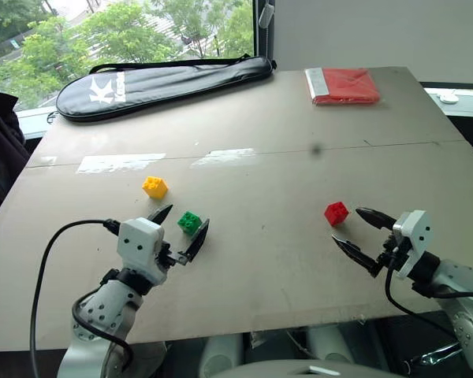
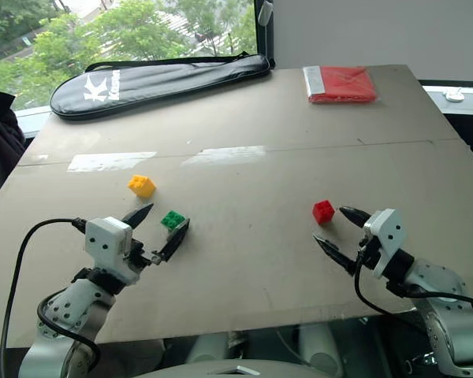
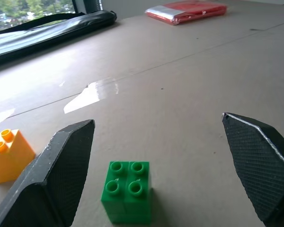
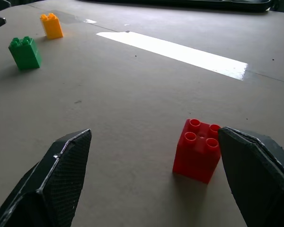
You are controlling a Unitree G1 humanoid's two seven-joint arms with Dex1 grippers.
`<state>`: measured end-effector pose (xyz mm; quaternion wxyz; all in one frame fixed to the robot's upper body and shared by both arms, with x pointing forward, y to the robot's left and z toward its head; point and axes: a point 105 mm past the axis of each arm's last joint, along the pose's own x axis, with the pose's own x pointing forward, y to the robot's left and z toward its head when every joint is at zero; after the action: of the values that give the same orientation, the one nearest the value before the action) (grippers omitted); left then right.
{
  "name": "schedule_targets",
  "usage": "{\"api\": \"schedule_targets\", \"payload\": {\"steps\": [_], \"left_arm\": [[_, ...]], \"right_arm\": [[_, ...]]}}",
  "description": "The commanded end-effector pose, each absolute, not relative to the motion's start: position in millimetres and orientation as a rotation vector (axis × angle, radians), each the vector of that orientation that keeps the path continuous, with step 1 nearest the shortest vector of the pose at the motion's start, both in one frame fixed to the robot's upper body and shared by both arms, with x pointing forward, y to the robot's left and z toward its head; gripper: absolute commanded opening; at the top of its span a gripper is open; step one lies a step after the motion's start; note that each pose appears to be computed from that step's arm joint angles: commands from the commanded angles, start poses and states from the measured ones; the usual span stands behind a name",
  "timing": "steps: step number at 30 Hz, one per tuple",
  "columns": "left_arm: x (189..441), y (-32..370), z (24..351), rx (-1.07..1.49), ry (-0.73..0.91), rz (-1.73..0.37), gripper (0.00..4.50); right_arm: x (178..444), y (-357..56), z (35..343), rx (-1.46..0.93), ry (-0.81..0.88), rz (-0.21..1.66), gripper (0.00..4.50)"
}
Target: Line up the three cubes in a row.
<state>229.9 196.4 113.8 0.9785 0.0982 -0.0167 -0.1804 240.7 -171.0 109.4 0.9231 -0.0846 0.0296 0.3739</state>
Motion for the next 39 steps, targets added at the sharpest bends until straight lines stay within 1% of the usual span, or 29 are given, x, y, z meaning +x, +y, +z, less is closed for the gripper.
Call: {"api": "schedule_targets", "payload": {"steps": [1,3,6,12,15,18,19,20,22,24,25,27,29,30,33,35,39], "left_arm": [[230.7,208.6,116.1,0.231,-0.054,-0.332,4.43],[233.1,212.2,110.6,0.231,-0.035,-0.330,4.43],[236.7,208.3,99.8,0.217,0.009,-0.383,4.43],[251.3,201.4,80.7,0.201,0.078,-0.468,4.43],[261.7,202.7,77.1,0.183,0.091,-0.466,4.43],[266.5,201.2,76.3,0.177,0.090,-0.484,4.43],[267.3,201.9,76.0,0.175,0.091,-0.485,3.88],[267.7,202.6,75.5,0.176,0.095,-0.488,3.51],[266.3,200.1,75.9,0.153,0.102,-0.527,2.63],[266.1,192.8,81.3,0.153,0.096,-0.596,1.63],[267.6,186.5,85.4,0.157,0.093,-0.644,1.26],[270.9,170.6,92.3,0.182,0.091,-0.759,1.31],[272.4,161.8,95.1,0.203,0.094,-0.828,1.31],[276.9,151.9,98.6,0.211,0.088,-0.890,1.31],[288.4,113.1,102.5,0.279,0.079,-1.128,1.31],[295.2,81.1,97.7,0.326,0.093,-1.283,1.31],[301.7,45.3,94.4,0.336,0.110,-1.433,1.31]], "right_arm": [[229.1,-169.0,112.3,-0.238,0.035,0.882,4.38],[223.6,-166.0,112.0,-0.238,0.033,0.938,4.38],[219.4,-163.4,115.6,-0.225,0.006,0.992,4.38],[213.7,-160.8,119.8,-0.191,-0.035,1.046,4.38],[212.0,-158.6,121.4,-0.179,-0.051,1.057,4.38],[211.0,-159.4,122.2,-0.171,-0.063,1.052,4.38],[210.5,-160.2,122.2,-0.169,-0.066,1.048,4.50],[210.0,-160.9,122.0,-0.167,-0.067,1.044,4.50],[209.0,-162.9,120.5,-0.168,-0.066,1.029,4.50],[208.8,-165.0,119.4,-0.171,-0.067,1.014,4.50],[208.8,-166.0,119.1,-0.170,-0.069,1.009,4.50],[209.4,-168.4,118.5,-0.170,-0.072,1.000,4.50],[210.1,-169.9,118.0,-0.171,-0.075,0.994,4.50],[211.4,-171.9,117.7,-0.171,-0.076,0.986,4.50],[214.2,-180.8,115.2,-0.163,-0.072,0.957,4.50],[216.0,-189.2,111.3,-0.173,-0.063,0.927,4.50],[218.1,-198.8,108.2,-0.185,-0.056,0.885,4.50]]}}
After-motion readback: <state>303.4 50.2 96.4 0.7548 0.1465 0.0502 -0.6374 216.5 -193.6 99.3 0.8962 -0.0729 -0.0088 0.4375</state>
